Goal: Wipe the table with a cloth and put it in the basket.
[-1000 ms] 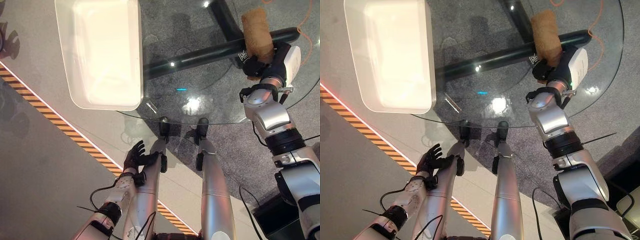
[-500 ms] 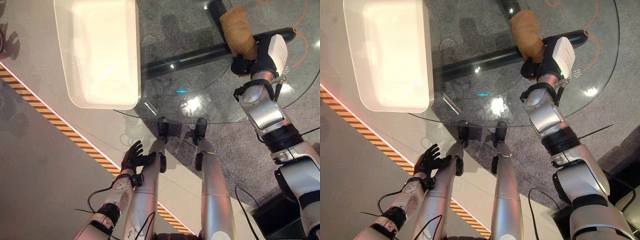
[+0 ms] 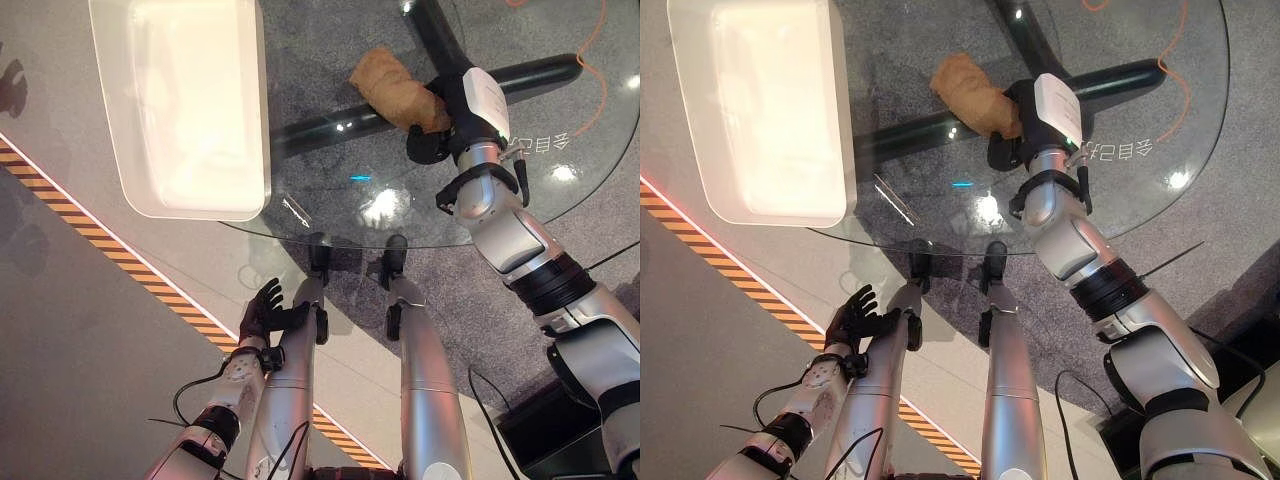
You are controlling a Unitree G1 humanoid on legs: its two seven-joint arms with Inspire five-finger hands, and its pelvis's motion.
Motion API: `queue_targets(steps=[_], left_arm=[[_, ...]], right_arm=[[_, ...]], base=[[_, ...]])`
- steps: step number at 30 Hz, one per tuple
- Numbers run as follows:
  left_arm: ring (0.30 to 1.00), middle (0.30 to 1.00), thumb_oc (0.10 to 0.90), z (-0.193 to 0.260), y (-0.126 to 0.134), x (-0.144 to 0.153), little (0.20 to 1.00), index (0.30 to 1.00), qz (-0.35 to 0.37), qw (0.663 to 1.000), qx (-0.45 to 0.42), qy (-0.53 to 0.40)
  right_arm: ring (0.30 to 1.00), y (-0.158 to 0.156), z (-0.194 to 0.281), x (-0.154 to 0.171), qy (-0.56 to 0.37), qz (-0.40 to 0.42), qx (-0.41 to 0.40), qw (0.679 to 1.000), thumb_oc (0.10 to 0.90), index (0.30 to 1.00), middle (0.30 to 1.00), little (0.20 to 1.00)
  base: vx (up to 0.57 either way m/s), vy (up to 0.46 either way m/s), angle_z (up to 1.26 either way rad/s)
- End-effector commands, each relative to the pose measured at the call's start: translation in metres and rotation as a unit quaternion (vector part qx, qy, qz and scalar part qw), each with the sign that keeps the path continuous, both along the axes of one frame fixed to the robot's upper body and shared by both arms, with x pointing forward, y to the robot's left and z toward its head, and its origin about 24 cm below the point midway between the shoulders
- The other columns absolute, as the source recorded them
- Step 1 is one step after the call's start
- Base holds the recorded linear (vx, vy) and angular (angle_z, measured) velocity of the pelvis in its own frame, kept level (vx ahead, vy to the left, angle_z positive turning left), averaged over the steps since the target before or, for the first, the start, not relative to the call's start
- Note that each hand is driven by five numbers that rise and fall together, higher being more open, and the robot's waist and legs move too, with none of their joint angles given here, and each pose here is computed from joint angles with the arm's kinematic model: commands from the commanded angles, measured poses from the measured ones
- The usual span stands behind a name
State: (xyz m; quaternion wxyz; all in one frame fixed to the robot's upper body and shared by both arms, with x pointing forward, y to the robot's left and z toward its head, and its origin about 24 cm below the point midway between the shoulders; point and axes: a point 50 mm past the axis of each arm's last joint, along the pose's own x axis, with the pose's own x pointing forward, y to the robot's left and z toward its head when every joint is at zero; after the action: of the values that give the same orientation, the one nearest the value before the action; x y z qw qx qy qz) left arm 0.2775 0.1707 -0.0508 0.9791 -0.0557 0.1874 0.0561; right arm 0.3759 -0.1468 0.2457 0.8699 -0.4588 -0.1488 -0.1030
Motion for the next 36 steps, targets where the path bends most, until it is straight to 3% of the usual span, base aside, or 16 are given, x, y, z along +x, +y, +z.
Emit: queue_targets(steps=[1,14,25,36], left_arm=[[0.900,0.900,0.800,-0.038,-0.001,-0.042,0.900,0.900,-0.009,0.996,0.023,0.085],[0.900,0.900,0.800,-0.034,-0.001,-0.043,0.900,0.900,-0.016,0.996,0.023,0.083],[0.900,0.900,0.800,-0.031,-0.003,-0.044,0.900,0.900,-0.025,0.996,0.025,0.082],[0.900,0.900,0.800,-0.027,-0.002,-0.047,0.900,0.900,-0.028,0.996,0.026,0.081]], right_arm=[[0.300,0.062,-0.054,-0.016,0.102,0.150,-0.030,0.983,0.100,0.300,0.300,0.200],[0.300,0.045,-0.060,-0.015,0.123,0.130,-0.041,0.983,0.100,0.300,0.300,0.200],[0.300,0.059,-0.065,-0.029,0.159,0.208,-0.104,0.960,0.100,0.300,0.300,0.200],[0.300,0.053,-0.068,-0.036,0.174,0.222,-0.140,0.949,0.100,0.300,0.300,0.200]], base=[[0.00,0.000,0.00],[0.00,0.000,0.00],[0.00,0.001,0.00],[0.00,0.001,0.00]])
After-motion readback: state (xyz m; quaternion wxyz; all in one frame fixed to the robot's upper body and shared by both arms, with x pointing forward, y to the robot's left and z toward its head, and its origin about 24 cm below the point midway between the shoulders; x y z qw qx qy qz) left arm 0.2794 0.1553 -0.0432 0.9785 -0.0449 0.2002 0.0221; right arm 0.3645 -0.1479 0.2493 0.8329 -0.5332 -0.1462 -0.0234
